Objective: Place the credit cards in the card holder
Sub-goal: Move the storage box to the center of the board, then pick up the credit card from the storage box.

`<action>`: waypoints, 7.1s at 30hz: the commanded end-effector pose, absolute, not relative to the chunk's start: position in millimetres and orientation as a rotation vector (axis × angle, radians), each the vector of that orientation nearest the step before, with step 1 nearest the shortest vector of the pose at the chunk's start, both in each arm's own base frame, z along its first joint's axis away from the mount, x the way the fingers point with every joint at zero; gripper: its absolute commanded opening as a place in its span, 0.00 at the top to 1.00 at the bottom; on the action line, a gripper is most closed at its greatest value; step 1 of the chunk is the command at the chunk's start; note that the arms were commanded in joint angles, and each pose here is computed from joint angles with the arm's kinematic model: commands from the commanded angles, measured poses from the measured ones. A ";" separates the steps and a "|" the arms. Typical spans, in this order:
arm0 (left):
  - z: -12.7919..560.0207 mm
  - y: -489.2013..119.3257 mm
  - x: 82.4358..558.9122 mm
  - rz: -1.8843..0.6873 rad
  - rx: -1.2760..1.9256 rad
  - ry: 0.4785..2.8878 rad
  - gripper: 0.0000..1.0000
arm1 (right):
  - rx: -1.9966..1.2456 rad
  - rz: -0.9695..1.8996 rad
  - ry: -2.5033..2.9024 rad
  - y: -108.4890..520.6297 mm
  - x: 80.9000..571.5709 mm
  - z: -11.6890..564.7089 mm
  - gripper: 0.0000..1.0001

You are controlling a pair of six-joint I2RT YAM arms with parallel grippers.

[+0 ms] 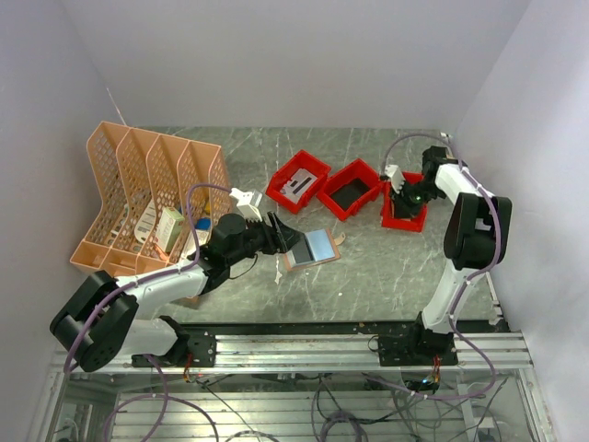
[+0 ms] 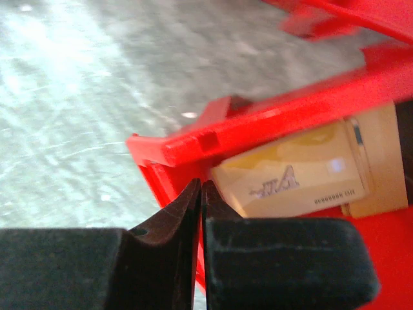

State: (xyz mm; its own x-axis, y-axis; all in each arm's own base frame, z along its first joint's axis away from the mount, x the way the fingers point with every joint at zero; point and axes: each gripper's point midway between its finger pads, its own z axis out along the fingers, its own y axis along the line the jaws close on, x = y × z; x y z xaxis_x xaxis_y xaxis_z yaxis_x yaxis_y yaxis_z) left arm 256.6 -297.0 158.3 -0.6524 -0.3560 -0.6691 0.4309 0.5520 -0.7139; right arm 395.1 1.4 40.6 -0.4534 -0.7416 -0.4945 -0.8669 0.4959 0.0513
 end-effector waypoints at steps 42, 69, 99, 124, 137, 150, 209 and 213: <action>58.5 -525.5 247.1 -1.311 0.232 2.206 0.42 | -1.289 0.502 2.473 6.7 399.4 28.3 0.35; 23.4 -541.8 283.7 -1.192 0.286 2.256 0.47 | -1.105 1.019 2.503 47.4 338.4 82.1 0.66; 27.9 -542.6 287.6 -1.216 0.293 2.238 0.47 | -0.974 1.050 2.579 60.7 337.2 44.4 0.90; 33.6 -533.0 287.1 -1.229 0.280 2.227 0.47 | -0.673 1.265 2.534 45.5 355.6 64.9 0.94; 33.6 -531.6 287.8 -1.232 0.278 2.227 0.48 | -0.656 1.321 2.525 48.3 353.9 65.9 0.84; 35.3 -529.2 289.2 -1.227 0.282 2.227 0.47 | -0.608 1.287 2.496 33.0 365.7 76.9 0.82; 98.4 -511.7 290.3 -1.229 0.307 2.065 0.46 | -0.547 0.912 2.230 2.4 417.1 165.6 1.00; 132.4 -496.7 289.9 -1.203 0.311 1.987 0.44 | -0.404 1.067 2.186 21.2 407.6 196.5 1.00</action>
State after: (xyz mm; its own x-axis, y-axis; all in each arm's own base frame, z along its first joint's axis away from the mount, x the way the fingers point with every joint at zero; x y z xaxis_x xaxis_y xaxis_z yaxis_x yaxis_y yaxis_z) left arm 277.4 -505.2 68.3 -0.7749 -0.0971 -0.6246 0.4796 0.5533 -0.6811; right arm 410.6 5.3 154.0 -0.7262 -0.1320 -0.6747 -0.5658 0.6722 0.4775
